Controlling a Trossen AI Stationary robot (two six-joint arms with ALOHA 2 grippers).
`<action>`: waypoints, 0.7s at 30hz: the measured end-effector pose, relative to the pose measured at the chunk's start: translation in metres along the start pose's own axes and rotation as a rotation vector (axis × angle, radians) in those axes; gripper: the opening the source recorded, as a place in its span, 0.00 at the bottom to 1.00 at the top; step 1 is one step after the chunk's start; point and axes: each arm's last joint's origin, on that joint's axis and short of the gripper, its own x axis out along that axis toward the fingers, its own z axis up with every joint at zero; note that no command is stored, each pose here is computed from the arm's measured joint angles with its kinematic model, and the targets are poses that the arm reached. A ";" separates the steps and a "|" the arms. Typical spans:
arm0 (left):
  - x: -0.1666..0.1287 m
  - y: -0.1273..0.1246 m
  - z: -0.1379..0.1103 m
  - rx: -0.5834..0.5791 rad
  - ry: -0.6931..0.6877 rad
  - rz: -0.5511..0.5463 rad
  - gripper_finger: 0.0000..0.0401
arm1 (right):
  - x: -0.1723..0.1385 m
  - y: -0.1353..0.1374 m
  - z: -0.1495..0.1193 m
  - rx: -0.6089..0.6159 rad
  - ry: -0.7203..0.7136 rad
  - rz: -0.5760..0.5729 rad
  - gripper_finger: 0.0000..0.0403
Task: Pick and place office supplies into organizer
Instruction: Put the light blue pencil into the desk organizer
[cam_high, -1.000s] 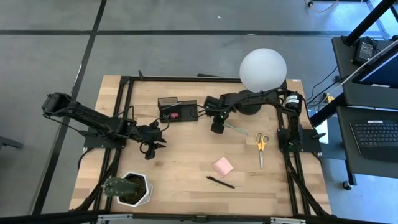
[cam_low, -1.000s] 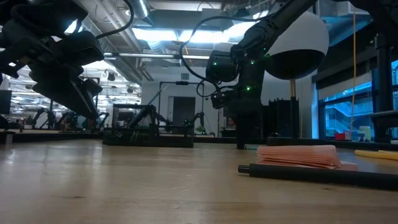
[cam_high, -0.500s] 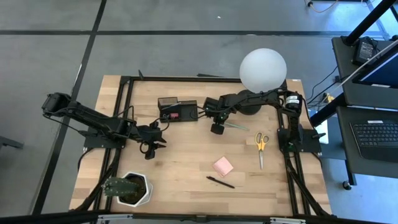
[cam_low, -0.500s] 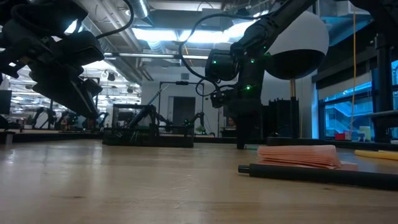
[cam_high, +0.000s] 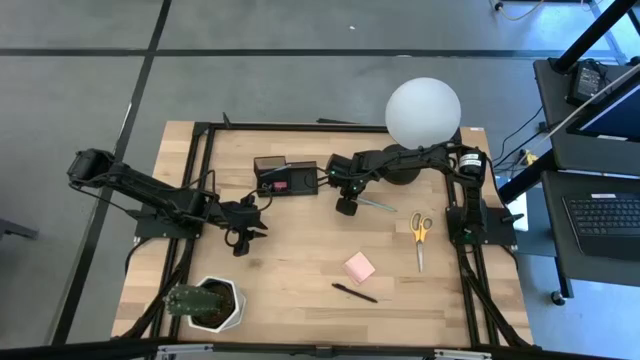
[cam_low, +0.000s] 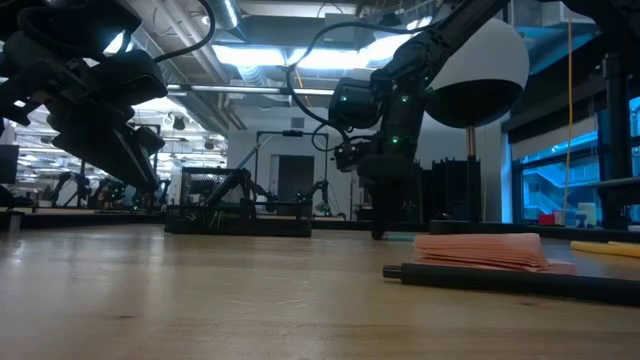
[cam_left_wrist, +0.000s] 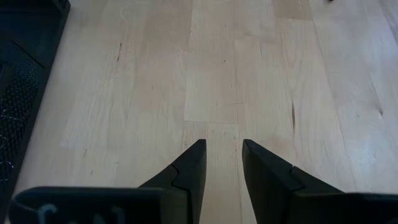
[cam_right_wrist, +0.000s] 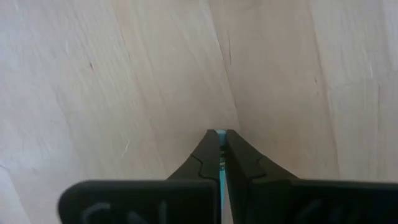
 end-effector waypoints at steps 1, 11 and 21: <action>0.000 0.000 0.000 0.000 0.000 0.000 0.24 | 0.000 0.000 0.000 0.000 -0.003 0.000 0.01; 0.000 0.000 0.000 0.000 0.000 0.000 0.24 | 0.000 0.000 0.001 -0.004 -0.008 0.005 0.01; 0.000 0.000 0.000 0.000 0.000 0.000 0.24 | -0.008 0.001 0.012 -0.014 -0.021 0.009 0.01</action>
